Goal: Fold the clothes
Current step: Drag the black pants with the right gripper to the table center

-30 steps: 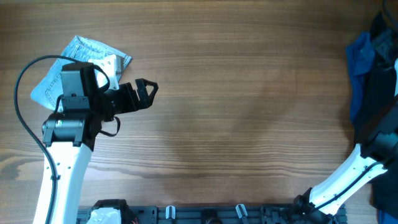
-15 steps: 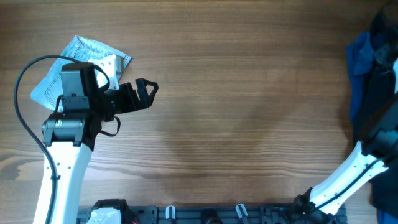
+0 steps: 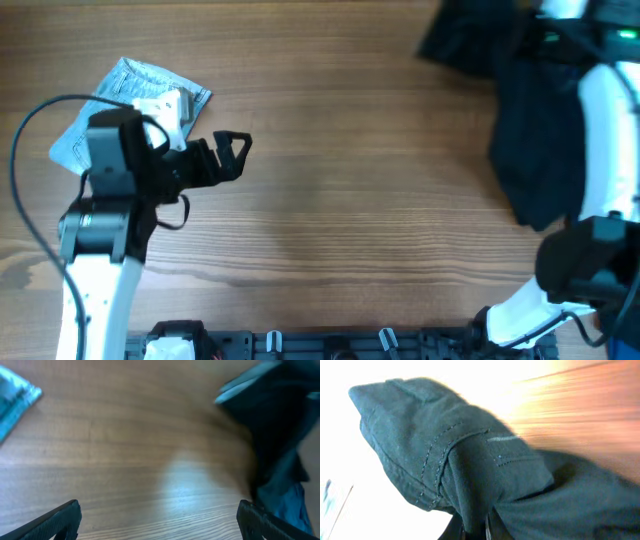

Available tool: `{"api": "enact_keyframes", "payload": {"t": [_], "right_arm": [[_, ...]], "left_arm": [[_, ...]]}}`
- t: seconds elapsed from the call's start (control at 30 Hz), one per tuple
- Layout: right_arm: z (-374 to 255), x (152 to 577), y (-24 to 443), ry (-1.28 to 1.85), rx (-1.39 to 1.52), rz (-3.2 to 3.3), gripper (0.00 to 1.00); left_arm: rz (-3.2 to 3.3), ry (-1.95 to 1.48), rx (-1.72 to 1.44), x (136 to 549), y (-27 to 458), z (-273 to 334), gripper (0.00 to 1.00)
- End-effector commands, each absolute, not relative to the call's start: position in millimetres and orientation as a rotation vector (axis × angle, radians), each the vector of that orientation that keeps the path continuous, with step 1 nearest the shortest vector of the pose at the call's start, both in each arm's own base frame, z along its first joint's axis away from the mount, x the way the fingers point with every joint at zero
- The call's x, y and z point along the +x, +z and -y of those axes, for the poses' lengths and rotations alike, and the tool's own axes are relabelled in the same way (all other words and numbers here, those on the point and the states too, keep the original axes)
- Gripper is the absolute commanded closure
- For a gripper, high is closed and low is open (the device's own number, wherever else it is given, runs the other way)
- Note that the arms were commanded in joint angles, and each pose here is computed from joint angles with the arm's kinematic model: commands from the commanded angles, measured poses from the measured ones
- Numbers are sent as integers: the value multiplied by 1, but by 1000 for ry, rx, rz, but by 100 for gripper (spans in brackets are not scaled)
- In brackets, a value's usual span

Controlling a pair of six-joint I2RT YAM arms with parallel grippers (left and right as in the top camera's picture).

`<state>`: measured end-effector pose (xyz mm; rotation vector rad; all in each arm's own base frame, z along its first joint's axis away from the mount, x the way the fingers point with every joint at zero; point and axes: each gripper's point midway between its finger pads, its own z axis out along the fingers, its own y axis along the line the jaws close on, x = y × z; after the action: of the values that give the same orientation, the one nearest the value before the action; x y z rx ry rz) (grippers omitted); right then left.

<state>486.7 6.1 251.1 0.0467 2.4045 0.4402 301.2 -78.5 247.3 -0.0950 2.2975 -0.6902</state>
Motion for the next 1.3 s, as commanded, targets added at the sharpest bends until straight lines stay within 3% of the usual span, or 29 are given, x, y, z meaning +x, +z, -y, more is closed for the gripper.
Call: {"api": "enact_keyframes", "payload": {"t": [0.0,0.2,0.33,0.5,0.7,0.83,1.1,1.2,1.27], "right_arm": [[-107,473,245,539,-269,-2430,96],[-212,434,196,420,-501,-2582,96],[-215,442,181,228,-479,-2580,96],[-221,448,189,301,-551,-2526,96],[-89,510,236,-284,-108,-2367,96],[-96,508,234,-45,-123,-2424,96],[-234,436,167,340,-529,-2591,93],[-268,397,149,328,-737,-2627,89],[-262,395,158,251,-739,-2610,82]], "left_arm": [[-2163,-632,-79,285,288,72,0],[-2077,-591,-71,250,312,67,0],[-2113,-591,-83,243,305,66,0],[-2188,-596,-104,246,288,66,0],[-2239,-588,-97,251,276,67,0],[-2237,-586,-93,252,277,66,0],[-2237,-585,-93,252,277,66,0],[-2245,-585,-95,251,275,66,0],[-2250,-584,-94,251,274,66,0]]}}
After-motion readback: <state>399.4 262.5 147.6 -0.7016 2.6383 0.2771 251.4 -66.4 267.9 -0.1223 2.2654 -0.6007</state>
